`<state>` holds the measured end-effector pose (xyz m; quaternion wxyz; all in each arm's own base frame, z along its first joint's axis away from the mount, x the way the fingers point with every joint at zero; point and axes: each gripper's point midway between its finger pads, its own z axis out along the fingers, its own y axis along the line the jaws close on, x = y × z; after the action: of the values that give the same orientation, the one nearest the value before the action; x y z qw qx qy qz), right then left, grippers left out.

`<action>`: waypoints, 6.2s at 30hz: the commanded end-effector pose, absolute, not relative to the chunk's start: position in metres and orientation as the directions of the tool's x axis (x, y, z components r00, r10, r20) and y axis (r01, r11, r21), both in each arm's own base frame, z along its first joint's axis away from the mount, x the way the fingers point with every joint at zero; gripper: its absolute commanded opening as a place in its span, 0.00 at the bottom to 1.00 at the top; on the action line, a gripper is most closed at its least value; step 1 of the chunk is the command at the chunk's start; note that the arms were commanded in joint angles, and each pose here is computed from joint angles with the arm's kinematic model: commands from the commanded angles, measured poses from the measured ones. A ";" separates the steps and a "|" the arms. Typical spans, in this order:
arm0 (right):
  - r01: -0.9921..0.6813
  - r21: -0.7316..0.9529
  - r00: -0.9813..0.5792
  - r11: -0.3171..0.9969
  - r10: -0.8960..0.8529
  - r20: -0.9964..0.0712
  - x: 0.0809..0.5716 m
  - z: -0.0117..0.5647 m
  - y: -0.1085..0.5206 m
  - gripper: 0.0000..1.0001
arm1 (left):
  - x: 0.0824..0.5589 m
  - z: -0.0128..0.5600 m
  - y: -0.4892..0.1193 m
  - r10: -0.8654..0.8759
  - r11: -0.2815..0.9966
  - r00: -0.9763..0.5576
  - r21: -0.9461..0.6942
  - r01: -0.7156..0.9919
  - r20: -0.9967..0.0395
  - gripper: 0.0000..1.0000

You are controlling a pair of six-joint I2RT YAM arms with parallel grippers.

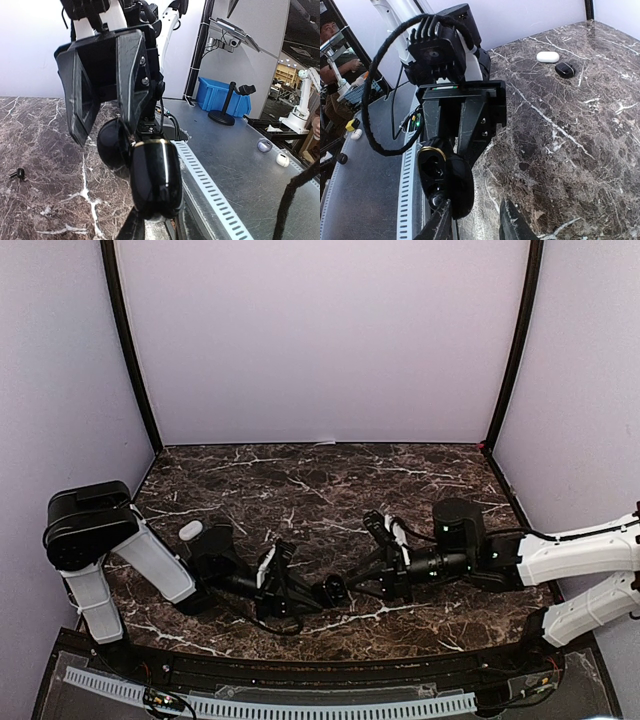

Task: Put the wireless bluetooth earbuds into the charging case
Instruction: Pass from the left arm to the right, then pass from the right arm to the left

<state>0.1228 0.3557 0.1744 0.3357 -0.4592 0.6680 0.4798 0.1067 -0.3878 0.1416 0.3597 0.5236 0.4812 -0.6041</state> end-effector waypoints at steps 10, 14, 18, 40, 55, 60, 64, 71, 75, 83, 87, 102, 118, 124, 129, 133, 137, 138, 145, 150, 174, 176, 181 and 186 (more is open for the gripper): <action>-0.947 0.314 -0.316 0.060 -0.316 -0.894 0.104 0.168 0.366 0.32 | 0.108 0.152 -0.393 0.036 -0.291 -0.189 -0.191 0.938 -0.981 0.00; -0.948 0.308 -0.316 0.078 -0.318 -0.894 0.105 0.167 0.363 0.34 | 0.108 0.152 -0.393 0.034 -0.291 -0.194 -0.195 0.937 -0.980 0.00; -0.949 0.304 -0.314 0.085 -0.331 -0.890 0.106 0.165 0.365 0.34 | 0.108 0.153 -0.395 0.033 -0.295 -0.195 -0.196 0.935 -0.980 0.00; -0.942 0.290 -0.322 0.170 -0.209 -0.923 0.126 0.194 0.354 0.49 | 0.106 0.149 -0.394 0.038 -0.307 -0.191 -0.194 0.932 -0.981 0.00; -0.935 0.351 -0.351 0.046 -0.256 -0.901 0.116 0.190 0.378 0.31 | 0.100 0.146 -0.393 0.055 -0.348 -0.189 -0.196 0.917 -0.980 0.00; -0.936 0.350 -0.348 0.035 -0.247 -0.905 0.114 0.193 0.376 0.19 | 0.100 0.145 -0.393 0.058 -0.350 -0.193 -0.201 0.915 -0.980 0.00; -0.937 0.347 -0.347 0.042 -0.248 -0.905 0.115 0.194 0.374 0.13 | 0.101 0.145 -0.394 0.056 -0.345 -0.194 -0.202 0.917 -0.979 0.02; -0.938 0.317 -0.344 0.139 -0.277 -0.897 0.129 0.184 0.364 0.11 | 0.105 0.141 -0.389 0.051 -0.287 -0.192 -0.199 0.937 -0.980 0.46; -0.938 0.292 -0.339 0.188 -0.307 -0.890 0.135 0.177 0.357 0.11 | 0.105 0.134 -0.380 0.072 -0.241 -0.193 -0.205 0.949 -0.979 0.73; -0.945 0.205 -0.288 0.255 -0.348 -0.892 0.147 0.176 0.347 0.10 | 0.114 0.142 -0.370 0.133 -0.122 -0.240 -0.257 0.959 -0.962 0.99; -0.944 0.166 -0.263 0.286 -0.349 -0.900 0.152 0.179 0.342 0.10 | 0.135 0.138 -0.357 0.213 0.071 -0.247 -0.237 0.969 -0.945 0.99; -0.955 0.073 -0.193 0.287 -0.419 -0.887 0.159 0.179 0.340 0.08 | 0.157 0.175 -0.351 0.205 0.230 -0.368 -0.320 0.919 -0.907 0.96; -0.971 0.012 -0.124 0.237 -0.465 -0.877 0.153 0.178 0.353 0.04 | 0.135 0.175 -0.401 0.249 -0.059 -0.355 -0.380 0.923 -0.901 0.74; -0.978 0.013 -0.112 0.210 -0.464 -0.879 0.149 0.178 0.359 0.04 | 0.134 0.169 -0.407 0.265 -0.096 -0.308 -0.343 0.935 -0.914 0.68; -0.979 0.019 -0.113 0.201 -0.466 -0.878 0.148 0.177 0.362 0.04 | 0.137 0.164 -0.410 0.276 -0.082 -0.303 -0.336 0.938 -0.912 0.64; -0.978 0.023 -0.120 0.210 -0.465 -0.877 0.150 0.175 0.364 0.03 | 0.136 0.162 -0.411 0.284 -0.089 -0.297 -0.334 0.938 -0.911 0.58; -0.978 0.023 -0.121 0.209 -0.473 -0.873 0.151 0.173 0.366 0.03 | 0.134 0.162 -0.413 0.287 -0.100 -0.290 -0.330 0.939 -0.913 0.55; -0.978 0.024 -0.123 0.209 -0.473 -0.872 0.151 0.173 0.366 0.02 | 0.133 0.162 -0.414 0.288 -0.105 -0.290 -0.331 0.938 -0.912 0.54; -0.979 0.030 -0.124 0.200 -0.475 -0.871 0.150 0.171 0.368 0.02 | 0.126 0.156 -0.418 0.317 -0.134 -0.275 -0.329 0.935 -0.908 0.53; -0.980 0.034 -0.126 0.196 -0.480 -0.868 0.150 0.170 0.369 0.02 | 0.121 0.149 -0.419 0.339 -0.154 -0.251 -0.316 0.936 -0.907 0.48; -0.967 0.024 -0.135 0.252 -0.433 -0.891 0.154 0.186 0.355 0.29 | 0.116 0.136 -0.405 0.312 -0.142 -0.180 -0.233 0.962 -0.933 0.20; -0.965 0.025 -0.139 0.263 -0.427 -0.893 0.156 0.188 0.353 0.31 | 0.116 0.135 -0.403 0.304 -0.133 -0.180 -0.229 0.964 -0.936 0.20; -0.950 0.042 -0.171 0.311 -0.399 -0.901 0.163 0.193 0.346 0.35 | 0.120 0.132 -0.393 0.272 -0.103 -0.230 -0.266 0.958 -0.934 0.20; -0.889 0.063 -0.241 0.454 -0.346 -0.907 0.185 0.192 0.327 0.37 | 0.142 0.139 -0.367 0.188 -0.046 -0.305 -0.319 0.947 -0.933 0.20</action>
<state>0.1638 0.3419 0.1865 0.4124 -0.4872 0.7004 0.3195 0.1257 -0.3828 0.1077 0.3011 0.5145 0.6154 -0.5157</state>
